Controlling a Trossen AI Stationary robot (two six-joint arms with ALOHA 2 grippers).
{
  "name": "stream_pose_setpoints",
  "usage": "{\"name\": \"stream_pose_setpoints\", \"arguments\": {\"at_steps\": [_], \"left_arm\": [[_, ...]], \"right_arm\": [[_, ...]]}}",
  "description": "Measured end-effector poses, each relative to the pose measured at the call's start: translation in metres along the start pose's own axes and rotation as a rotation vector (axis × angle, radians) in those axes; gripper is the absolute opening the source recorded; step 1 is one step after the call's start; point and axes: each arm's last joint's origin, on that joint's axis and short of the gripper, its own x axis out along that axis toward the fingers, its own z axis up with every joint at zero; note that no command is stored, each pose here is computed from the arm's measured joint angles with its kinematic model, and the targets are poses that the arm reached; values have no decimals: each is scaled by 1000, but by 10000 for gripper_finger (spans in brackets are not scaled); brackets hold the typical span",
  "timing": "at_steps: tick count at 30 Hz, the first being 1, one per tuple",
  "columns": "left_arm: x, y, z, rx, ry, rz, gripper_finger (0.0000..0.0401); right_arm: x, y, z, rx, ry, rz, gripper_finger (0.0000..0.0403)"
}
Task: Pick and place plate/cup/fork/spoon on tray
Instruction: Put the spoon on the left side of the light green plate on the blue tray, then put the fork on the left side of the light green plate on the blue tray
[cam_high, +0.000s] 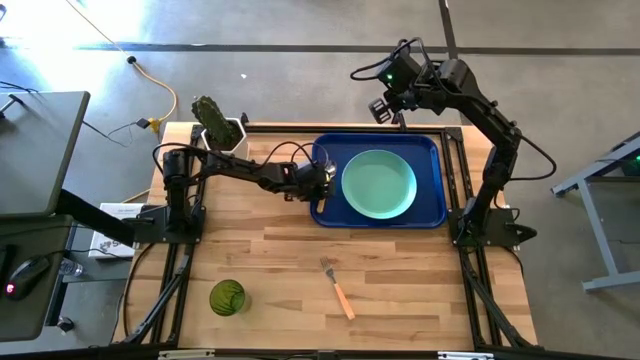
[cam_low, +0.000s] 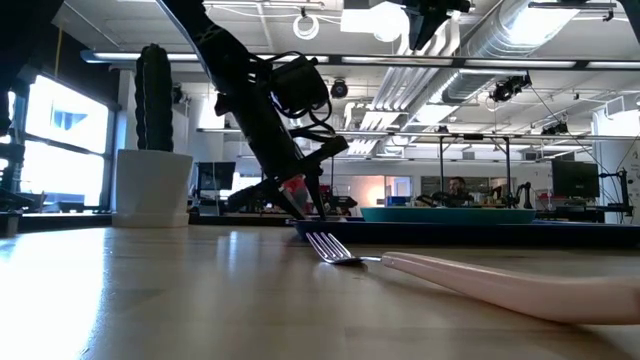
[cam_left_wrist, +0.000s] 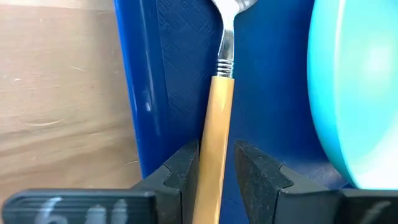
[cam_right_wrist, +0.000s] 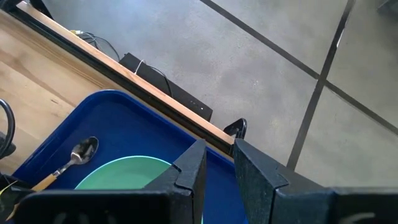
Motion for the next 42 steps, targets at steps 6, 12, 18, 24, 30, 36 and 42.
{"name": "stream_pose_setpoints", "arguments": {"at_steps": [6, 12, 18, 24, 30, 36, 42], "left_arm": [[0, 0, -1, 1, 20, -6, 94], [0, -1, -4, 6, 46, -16, 94], [0, -4, -6, 10, 72, -52, 94], [-1, -8, -7, 48, 86, -95, 94], [-4, -10, -8, 88, 134, -120, 94], [-22, -21, -7, 169, 144, -217, 94], [-67, -37, -7, 320, 89, -324, 94]], "right_arm": [[0, 0, 0, -18, 0, 0, 75], [0, 0, 0, -19, 0, 0, 75], [0, 0, 0, -26, 0, 0, 75], [0, 0, 0, -26, 0, 0, 75], [0, 0, 0, -45, 2, 6, 75], [0, 3, -1, -67, 27, 88, 75], [-2, 8, -3, -71, 65, 221, 75]]}}
